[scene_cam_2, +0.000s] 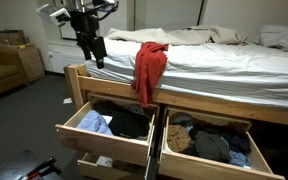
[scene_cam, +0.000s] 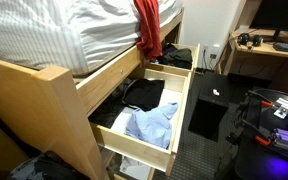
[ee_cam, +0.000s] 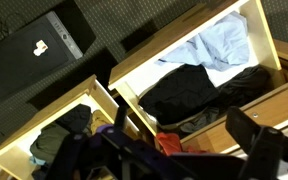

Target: Close the topmost drawer on the left

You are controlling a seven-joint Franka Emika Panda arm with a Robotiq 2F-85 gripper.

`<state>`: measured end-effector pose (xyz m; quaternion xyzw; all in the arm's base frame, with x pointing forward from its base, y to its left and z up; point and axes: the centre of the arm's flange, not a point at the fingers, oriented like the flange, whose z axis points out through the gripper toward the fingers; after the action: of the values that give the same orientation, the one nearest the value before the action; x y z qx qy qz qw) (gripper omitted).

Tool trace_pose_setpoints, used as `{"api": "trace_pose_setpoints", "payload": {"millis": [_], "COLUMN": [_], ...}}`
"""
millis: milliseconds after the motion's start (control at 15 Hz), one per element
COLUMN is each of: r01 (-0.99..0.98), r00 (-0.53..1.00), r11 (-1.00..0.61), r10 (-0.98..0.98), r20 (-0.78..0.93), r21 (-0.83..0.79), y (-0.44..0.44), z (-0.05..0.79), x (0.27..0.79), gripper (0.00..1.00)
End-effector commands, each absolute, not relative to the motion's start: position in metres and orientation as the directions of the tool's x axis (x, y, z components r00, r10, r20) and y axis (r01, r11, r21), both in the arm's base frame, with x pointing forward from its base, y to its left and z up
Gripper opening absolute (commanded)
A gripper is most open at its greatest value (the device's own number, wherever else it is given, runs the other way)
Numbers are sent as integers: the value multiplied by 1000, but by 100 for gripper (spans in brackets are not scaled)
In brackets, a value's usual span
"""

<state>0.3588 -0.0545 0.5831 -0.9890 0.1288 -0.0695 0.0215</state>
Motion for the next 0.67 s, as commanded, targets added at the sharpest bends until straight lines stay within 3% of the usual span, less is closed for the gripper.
{"api": "trace_pose_setpoints", "payload": {"millis": [0,267,600], "r01": [-290,-310,-309], "r00": [956,914,919], "r11": [-953,-947,-949], "r10": [-286,-274,-282], "r20": [-61,-298,-277], "r21": [-85,-80,-58], "y": [-57,-50,-49], "z": [505,435,420], "x": [413,450,439], "gripper": [100,100,100]}}
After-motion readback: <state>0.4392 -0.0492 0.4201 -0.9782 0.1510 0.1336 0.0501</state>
